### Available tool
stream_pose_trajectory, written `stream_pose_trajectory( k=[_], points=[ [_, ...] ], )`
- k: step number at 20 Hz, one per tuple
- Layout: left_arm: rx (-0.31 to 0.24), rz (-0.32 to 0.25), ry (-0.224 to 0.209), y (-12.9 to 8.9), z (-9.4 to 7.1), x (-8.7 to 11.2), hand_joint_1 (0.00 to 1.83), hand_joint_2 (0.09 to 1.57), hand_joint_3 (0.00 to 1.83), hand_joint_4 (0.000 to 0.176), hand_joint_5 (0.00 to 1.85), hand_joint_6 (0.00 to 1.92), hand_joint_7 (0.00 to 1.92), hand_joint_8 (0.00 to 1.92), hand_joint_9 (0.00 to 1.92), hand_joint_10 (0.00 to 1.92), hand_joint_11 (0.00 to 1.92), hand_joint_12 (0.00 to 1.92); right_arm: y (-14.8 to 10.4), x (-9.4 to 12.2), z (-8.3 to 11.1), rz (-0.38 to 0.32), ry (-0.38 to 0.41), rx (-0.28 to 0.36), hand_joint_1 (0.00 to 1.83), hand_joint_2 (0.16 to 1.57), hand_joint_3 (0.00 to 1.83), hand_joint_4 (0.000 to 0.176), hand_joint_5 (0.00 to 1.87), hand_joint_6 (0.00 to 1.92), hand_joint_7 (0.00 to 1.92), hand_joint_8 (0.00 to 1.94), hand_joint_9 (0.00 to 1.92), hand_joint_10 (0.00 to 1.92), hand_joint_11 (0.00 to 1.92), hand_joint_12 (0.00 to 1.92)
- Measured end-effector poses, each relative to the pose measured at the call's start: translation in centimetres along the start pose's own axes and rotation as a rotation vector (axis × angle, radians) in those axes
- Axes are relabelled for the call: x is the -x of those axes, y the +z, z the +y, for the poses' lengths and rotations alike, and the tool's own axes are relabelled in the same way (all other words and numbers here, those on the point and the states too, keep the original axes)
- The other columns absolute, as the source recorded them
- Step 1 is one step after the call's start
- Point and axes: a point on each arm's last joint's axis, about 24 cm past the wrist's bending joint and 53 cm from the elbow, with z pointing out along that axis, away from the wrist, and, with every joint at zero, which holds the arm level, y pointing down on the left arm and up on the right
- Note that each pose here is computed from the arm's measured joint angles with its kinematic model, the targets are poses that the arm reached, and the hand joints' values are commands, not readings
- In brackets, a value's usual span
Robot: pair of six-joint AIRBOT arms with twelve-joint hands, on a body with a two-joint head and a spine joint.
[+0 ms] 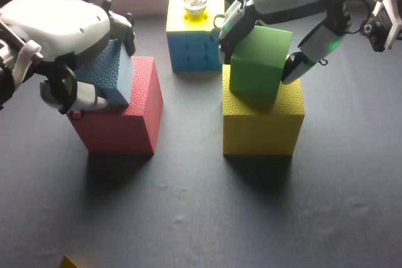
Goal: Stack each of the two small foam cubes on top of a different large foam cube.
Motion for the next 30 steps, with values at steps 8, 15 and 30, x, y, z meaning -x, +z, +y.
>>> stream_pose_trajectory(
  k=[8, 15, 30],
  points=[
    [0.001, 0.004, -0.001, -0.01, 0.02, -0.18, 0.89, 1.23, 0.00, 0.000, 0.54, 0.32, 0.53, 0.77, 0.34, 1.11, 0.05, 1.60, -0.05, 0.02, -0.11, 0.000, -0.006, -0.002, 1.00, 1.12, 0.00, 0.000, 0.72, 0.37, 0.77, 0.35, 0.60, 0.68, 0.17, 1.57],
    [0.000, 0.014, -0.008, -0.01, -0.03, -0.44, 0.57, 1.15, 0.00, 0.000, 0.23, 0.00, 0.35, 0.00, 0.36, 0.04, 0.00, 0.90, -0.14, -0.39, -0.45, 0.019, -0.054, -0.011, 0.64, 1.13, 0.00, 0.000, 0.28, 0.00, 0.38, 0.00, 0.41, 0.02, 0.00, 1.21],
    [-0.011, 0.022, -0.012, 0.01, -0.54, -0.69, 0.34, 0.96, 0.00, 0.000, 0.00, 0.00, 0.00, 0.00, 0.01, 0.00, 0.01, 0.06, -0.52, -0.64, -0.58, 0.030, -0.086, -0.010, 0.45, 1.00, 0.00, 0.000, 0.00, 0.00, 0.00, 0.00, 0.00, 0.00, 0.00, 0.06]
  ],
)
